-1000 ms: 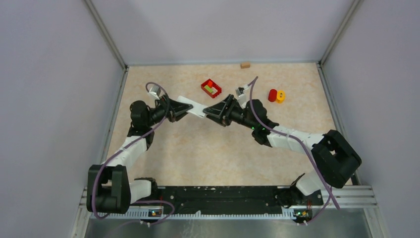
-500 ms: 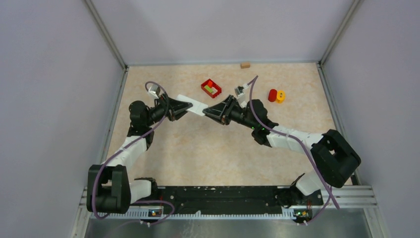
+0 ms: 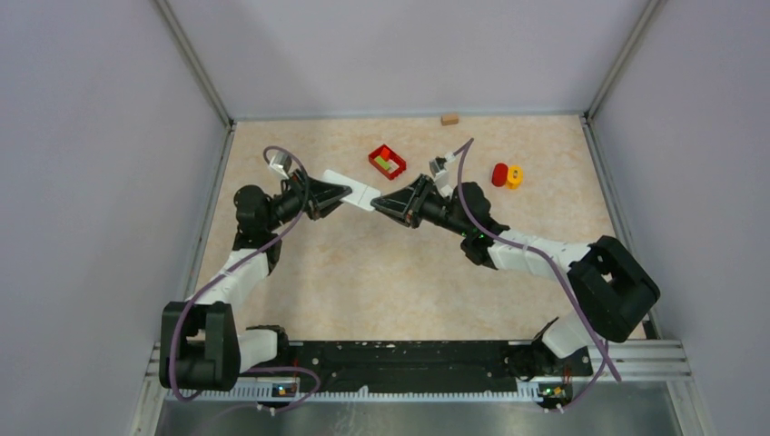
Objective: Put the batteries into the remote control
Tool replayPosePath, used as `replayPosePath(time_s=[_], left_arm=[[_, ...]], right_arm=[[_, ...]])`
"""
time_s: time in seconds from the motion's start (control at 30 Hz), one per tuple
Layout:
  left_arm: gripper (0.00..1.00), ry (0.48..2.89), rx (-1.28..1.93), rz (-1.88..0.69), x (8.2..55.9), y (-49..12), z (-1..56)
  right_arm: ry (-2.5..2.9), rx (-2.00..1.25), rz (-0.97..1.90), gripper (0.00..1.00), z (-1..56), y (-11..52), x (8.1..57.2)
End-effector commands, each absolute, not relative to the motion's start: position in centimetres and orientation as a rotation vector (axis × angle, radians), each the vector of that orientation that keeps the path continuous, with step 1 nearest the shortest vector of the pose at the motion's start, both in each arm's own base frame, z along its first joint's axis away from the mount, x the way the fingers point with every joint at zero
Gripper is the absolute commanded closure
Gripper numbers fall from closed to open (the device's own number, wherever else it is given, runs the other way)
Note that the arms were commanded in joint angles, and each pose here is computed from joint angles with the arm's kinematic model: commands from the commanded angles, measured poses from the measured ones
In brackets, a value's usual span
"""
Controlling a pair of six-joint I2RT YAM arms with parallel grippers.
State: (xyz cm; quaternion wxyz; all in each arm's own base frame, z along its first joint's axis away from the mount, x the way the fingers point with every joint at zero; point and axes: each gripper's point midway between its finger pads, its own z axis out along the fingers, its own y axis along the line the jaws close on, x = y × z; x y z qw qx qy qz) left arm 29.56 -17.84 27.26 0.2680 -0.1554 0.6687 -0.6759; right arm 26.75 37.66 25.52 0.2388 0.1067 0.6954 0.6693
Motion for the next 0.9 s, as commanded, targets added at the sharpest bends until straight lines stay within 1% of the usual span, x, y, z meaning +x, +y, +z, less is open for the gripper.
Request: replayPosePath(time_s=[0.0, 0.23, 0.4, 0.67, 0.8, 0.87], left_arm=[[1.0, 1.643, -0.168, -1.843, 27.9, -18.1, 32.7], [1.0, 1.556, 0.132, -1.827, 24.5, -19.9, 34.4], [1.0, 1.575, 0.29, -1.848, 21.8, -22.2, 33.8], [1.0, 1.655, 0.336, -1.8, 20.1, -23.8, 31.5], [1.0, 1.675, 0.348, -1.807, 20.1, -24.1, 30.8], [1.0, 1.675, 0.356, -1.778, 20.6, -24.2, 30.8]], right_arm=[[1.985, 0.284, 1.776, 0.87, 23.1, 37.9, 26.4], [1.987, 0.271, 1.798, 0.88, 23.1, 38.9, 26.7], [1.957, 0.241, 1.808, 0.89, 23.5, 39.8, 27.3], [1.875, 0.1, 1.78, 0.88, 25.6, 41.2, 28.1], [1.839, 0.024, 1.767, 0.86, 26.5, 41.5, 28.0], [1.837, -0.014, 1.707, 0.85, 26.3, 40.8, 28.3]])
